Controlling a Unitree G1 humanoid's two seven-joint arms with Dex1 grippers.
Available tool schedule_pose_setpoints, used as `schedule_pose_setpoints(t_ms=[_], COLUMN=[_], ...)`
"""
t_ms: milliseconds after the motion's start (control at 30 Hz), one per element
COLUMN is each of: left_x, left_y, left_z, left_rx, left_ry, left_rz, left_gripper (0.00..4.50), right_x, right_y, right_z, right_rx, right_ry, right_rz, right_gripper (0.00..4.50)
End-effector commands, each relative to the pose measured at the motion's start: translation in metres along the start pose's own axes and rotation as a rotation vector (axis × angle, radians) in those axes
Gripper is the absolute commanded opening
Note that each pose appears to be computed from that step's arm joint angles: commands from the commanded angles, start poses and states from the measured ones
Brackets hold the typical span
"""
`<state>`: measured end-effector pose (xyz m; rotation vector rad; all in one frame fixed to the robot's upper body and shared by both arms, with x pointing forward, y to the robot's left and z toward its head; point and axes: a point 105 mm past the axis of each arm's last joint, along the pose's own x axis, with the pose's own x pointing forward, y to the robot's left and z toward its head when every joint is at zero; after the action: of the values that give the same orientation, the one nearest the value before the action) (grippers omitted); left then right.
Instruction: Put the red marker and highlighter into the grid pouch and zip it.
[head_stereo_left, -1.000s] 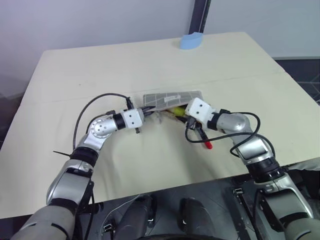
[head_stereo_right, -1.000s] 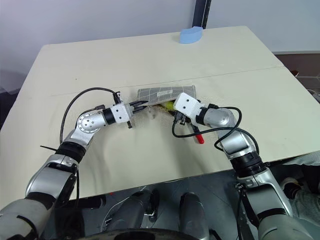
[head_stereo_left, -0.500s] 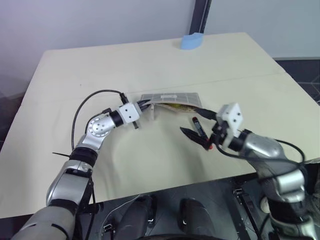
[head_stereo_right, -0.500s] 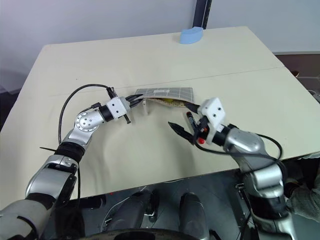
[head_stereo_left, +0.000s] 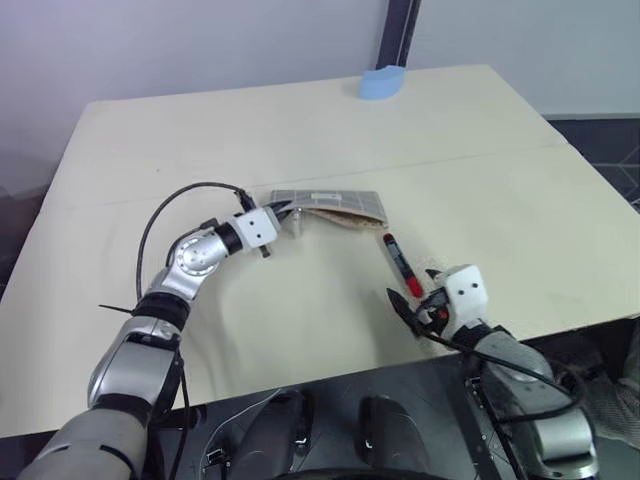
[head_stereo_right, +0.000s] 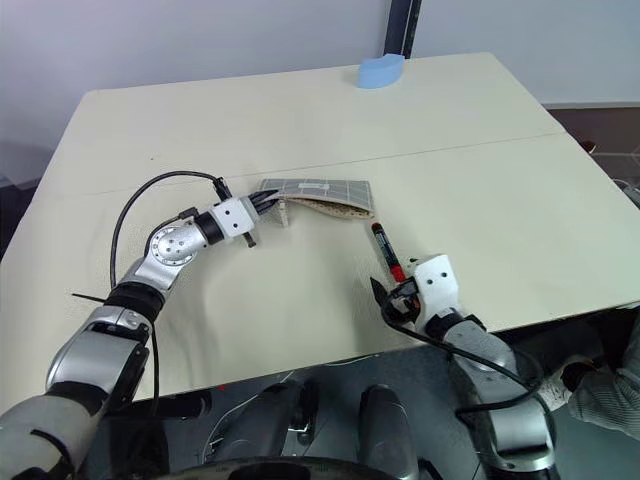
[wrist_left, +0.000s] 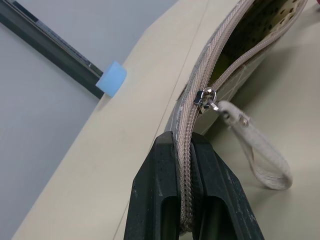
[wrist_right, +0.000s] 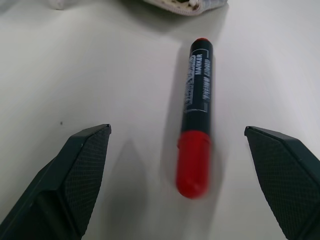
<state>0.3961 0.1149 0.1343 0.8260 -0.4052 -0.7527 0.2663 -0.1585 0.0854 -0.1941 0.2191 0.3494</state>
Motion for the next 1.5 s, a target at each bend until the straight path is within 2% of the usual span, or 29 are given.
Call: schedule_pose_setpoints(t_ms=[33,133,267,333,400,467,867,1033,1133,1267,1333,1433,1500], left_x=[0.007,0.008,0.008,0.007,0.007,0.008,0.012,0.014,0.014,0.014,0.016,0.022,0.025], left_y=[0.009,0.01,0.01,0.009,0.008,0.006,-0.002,-0.002,-0.004,-0.01,-0.017,-0.022,-0.021], left_z=[0.013,0.014,0.014,0.014,0.014,0.014,0.023,0.027,0.03,0.034,0.038,0.047,0.053], left_rx=[0.039,0.04,0.04,0.038,0.039,0.039,0.039,0.038,0.048,0.046,0.033,0.003,0.0], left_ry=[-0.05,-0.052,-0.052,-0.051,-0.052,-0.055,-0.094,-0.109,-0.126,-0.15,-0.168,-0.204,-0.223], left_rz=[0.014,0.014,0.012,0.013,0.01,0.005,-0.024,-0.022,-0.031,-0.069,-0.098,-0.127,-0.129], left_gripper=[0.0,0.0,0.0,0.0,0.0,0.0,0.0,0.0,0.0,0.0,0.0,0.0,0.0], right_x=[0.003,0.004,0.006,0.005,0.0,-0.005,0.03,0.041,0.045,0.056,0.073,0.092,0.1], right_y=[-0.006,-0.014,-0.012,0.003,0.023,0.037,0.012,0.001,-0.004,-0.003,0.003,0.011,0.017], right_z=[0.0,-0.011,-0.003,0.02,0.036,0.03,0.052,0.042,0.042,0.063,0.073,0.088,0.09], right_rx=[-0.004,0.033,0.066,0.042,0.021,-0.087,-0.175,-0.236,-0.3,-0.468,-0.581,-0.609,-0.697], right_ry=[0.008,0.054,0.031,-0.069,-0.137,-0.105,-0.168,-0.106,-0.093,-0.134,-0.144,-0.165,-0.173], right_rz=[-0.066,-0.089,-0.053,0.057,0.193,0.305,0.234,0.208,0.207,0.25,0.278,0.288,0.302], right_gripper=[4.45,3.58,1.49,0.39,0.32,0.32,0.32,0.32,0.32,0.32,0.32,0.32,0.32])
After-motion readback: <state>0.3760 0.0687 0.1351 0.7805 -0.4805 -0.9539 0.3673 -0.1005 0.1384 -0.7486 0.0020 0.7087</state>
